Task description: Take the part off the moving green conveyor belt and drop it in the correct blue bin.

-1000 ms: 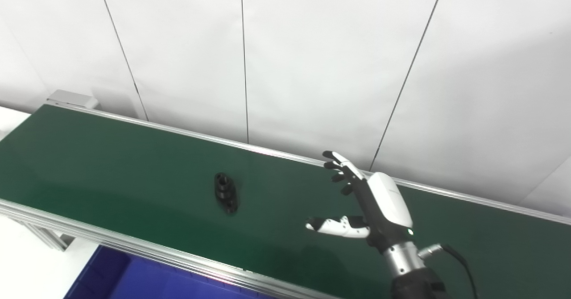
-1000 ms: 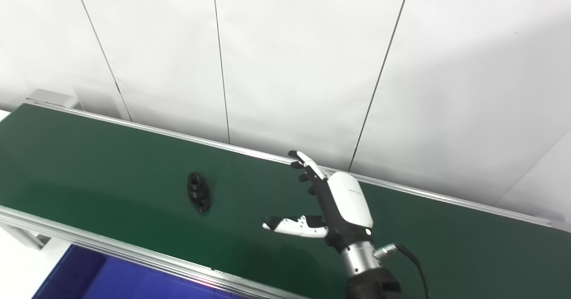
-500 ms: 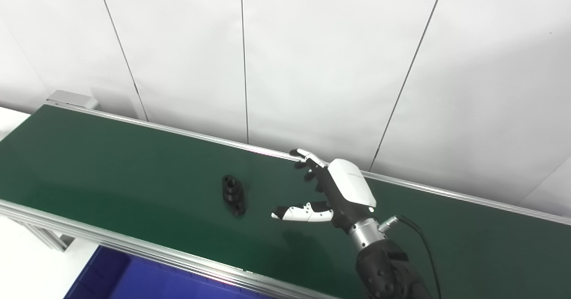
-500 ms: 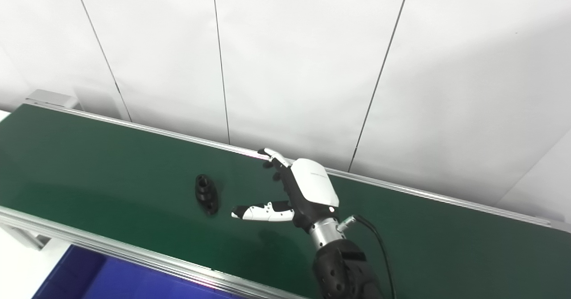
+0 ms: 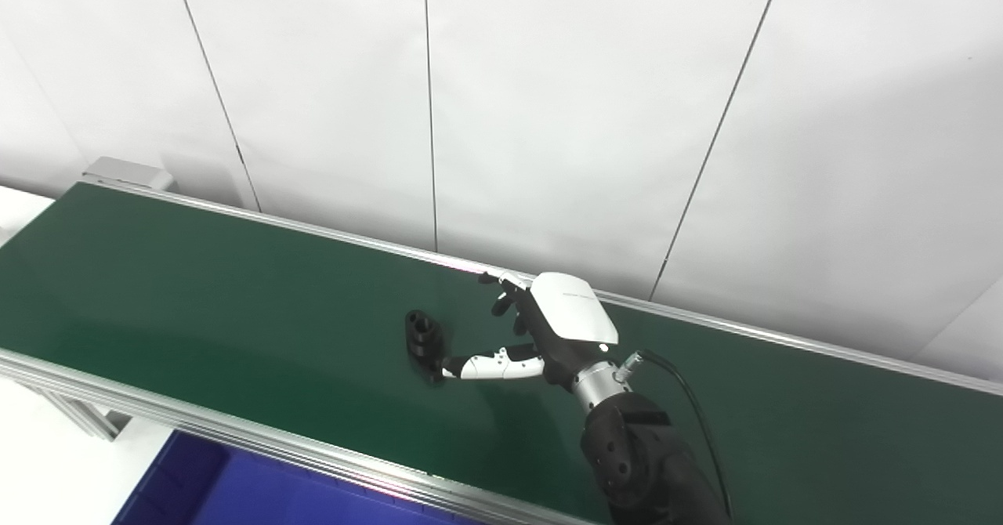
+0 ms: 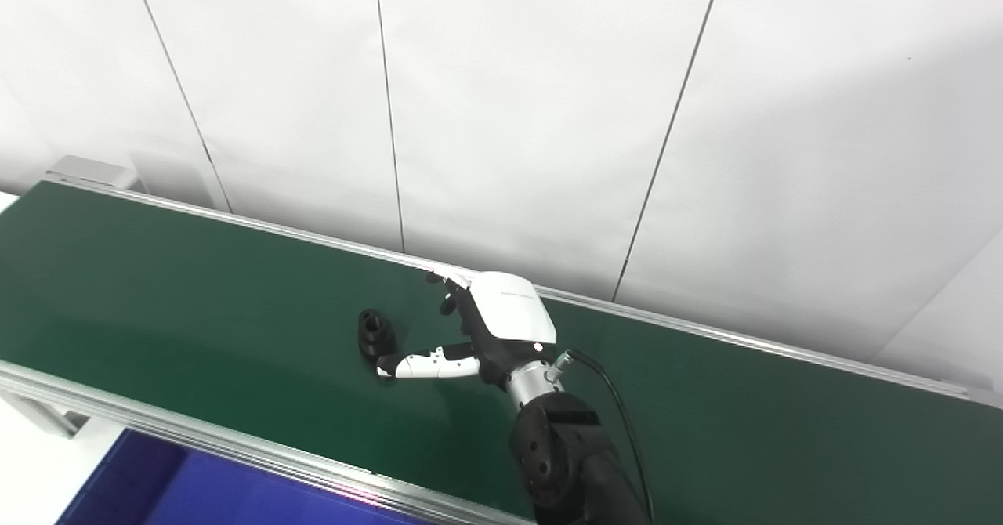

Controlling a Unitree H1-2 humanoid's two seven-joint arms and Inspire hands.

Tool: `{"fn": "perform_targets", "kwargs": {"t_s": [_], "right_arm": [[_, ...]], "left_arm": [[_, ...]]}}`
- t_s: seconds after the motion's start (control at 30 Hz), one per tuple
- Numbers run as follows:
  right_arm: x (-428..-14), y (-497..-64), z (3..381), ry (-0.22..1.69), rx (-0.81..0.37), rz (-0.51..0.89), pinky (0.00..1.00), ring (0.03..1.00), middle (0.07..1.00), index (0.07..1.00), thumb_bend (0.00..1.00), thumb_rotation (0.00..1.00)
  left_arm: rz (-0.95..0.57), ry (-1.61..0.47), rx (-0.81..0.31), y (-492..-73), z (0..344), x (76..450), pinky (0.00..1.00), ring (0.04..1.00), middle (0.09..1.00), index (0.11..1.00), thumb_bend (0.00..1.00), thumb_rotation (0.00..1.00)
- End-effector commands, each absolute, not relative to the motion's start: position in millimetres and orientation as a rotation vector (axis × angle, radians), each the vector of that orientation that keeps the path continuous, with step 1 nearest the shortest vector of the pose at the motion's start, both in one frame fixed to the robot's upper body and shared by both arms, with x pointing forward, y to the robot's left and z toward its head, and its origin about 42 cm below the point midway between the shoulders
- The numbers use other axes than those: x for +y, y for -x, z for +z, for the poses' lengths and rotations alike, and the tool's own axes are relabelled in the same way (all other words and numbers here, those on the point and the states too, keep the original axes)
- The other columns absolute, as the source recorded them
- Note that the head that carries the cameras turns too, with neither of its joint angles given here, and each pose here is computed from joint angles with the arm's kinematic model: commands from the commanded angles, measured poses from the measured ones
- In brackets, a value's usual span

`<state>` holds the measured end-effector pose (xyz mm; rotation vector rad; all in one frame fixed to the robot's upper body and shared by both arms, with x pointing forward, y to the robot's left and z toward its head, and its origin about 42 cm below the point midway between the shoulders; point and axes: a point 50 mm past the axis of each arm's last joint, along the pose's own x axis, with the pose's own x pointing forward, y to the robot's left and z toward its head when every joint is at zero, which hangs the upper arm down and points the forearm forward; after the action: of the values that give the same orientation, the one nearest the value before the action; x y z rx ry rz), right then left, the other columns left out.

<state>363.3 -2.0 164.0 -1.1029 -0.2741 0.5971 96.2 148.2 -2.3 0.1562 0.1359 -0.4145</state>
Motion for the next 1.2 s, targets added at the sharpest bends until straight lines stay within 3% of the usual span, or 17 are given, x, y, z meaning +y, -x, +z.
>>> {"fn": "perform_targets", "kwargs": {"t_s": [0.0,0.3,0.47,0.67,0.8,1.17], "right_arm": [[18,-368,186,1.085,-0.323,0.574,0.36,0.494,0.650,0.834,1.00,0.87],[26,-371,171,1.111,-0.274,0.592,0.30,0.438,0.584,0.831,1.00,0.84],[26,-375,160,1.158,-0.246,0.596,0.32,0.479,0.631,0.839,1.00,0.85],[27,-379,152,1.186,-0.235,0.589,0.31,0.456,0.609,0.839,1.00,0.84],[30,-381,149,1.227,-0.241,0.573,0.36,0.524,0.679,0.838,1.00,0.84],[30,-389,150,1.269,-0.232,0.570,0.36,0.541,0.686,0.846,1.00,0.86]], "left_arm": [[-0.467,-0.120,0.069,-103,10,122,0.73,0.848,0.867,0.851,1.00,0.80],[-0.465,-0.126,0.062,-102,12,118,0.72,0.839,0.864,0.851,1.00,0.81],[-0.462,-0.119,0.066,-100,13,116,0.72,0.840,0.865,0.849,1.00,0.80],[-0.456,-0.115,0.062,-98,14,113,0.71,0.835,0.863,0.845,1.00,0.80],[-0.454,-0.116,0.062,-98,15,111,0.71,0.834,0.863,0.845,1.00,0.80],[-0.454,-0.110,0.066,-96,14,110,0.71,0.839,0.866,0.846,1.00,0.80]]}}
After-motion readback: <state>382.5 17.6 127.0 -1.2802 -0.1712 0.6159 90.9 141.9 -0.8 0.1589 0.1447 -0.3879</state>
